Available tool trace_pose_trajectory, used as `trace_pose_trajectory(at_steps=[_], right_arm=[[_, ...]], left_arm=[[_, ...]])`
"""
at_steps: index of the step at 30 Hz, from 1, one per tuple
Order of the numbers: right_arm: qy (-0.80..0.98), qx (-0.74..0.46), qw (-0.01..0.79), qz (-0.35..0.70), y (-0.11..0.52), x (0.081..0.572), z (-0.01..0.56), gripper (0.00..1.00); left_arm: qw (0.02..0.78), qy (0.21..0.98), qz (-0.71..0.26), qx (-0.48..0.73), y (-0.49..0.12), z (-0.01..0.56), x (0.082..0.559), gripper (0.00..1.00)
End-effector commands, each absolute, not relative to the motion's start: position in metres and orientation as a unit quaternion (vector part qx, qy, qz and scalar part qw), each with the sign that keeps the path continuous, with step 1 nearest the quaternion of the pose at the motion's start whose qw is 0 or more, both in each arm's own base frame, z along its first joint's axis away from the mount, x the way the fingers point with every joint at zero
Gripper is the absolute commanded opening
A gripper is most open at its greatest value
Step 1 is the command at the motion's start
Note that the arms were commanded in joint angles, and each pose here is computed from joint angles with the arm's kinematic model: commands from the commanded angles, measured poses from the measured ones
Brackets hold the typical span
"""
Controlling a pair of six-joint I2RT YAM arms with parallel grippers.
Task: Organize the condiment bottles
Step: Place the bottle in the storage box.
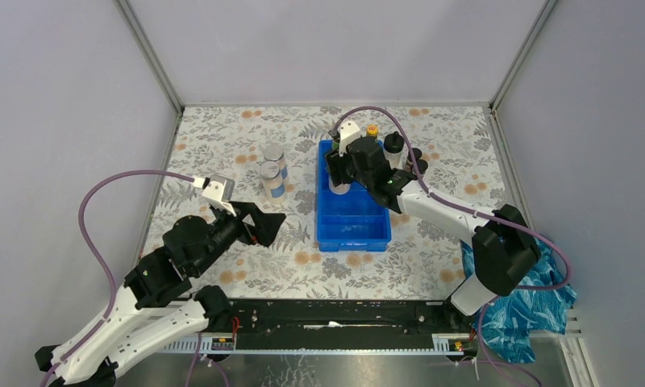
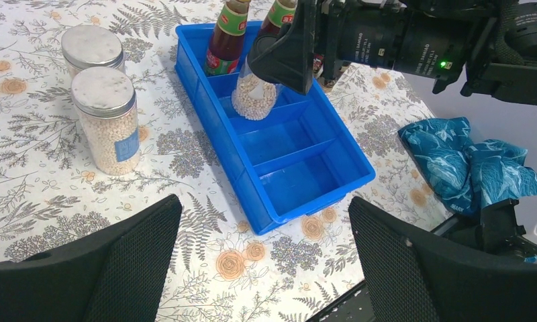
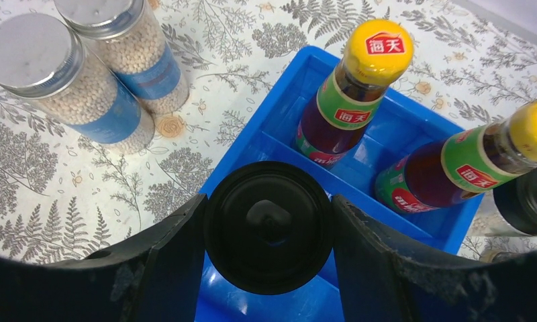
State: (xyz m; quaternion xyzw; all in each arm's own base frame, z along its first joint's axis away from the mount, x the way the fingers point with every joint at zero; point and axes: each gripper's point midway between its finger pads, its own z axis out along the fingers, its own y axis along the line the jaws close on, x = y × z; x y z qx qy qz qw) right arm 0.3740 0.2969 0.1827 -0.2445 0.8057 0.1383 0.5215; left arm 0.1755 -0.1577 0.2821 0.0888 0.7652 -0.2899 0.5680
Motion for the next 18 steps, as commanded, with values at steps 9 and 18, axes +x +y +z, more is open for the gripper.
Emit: trace_pose_trajectory(at_steps=[9,18], right_arm=[[0.771,-0.227,0.568,0.174,0.314,0.399,0.218,0.00],[0.770,-0.227,0.570,0.175,0.318,0.406,0.222,0.00]], left_arm=[[0.573,0.760,-0.291,0.098,-0.164,0.283,0.179,0.98],[0.573,0.761,-0.288,0.101,-0.166,0.280,0.181,0.99]])
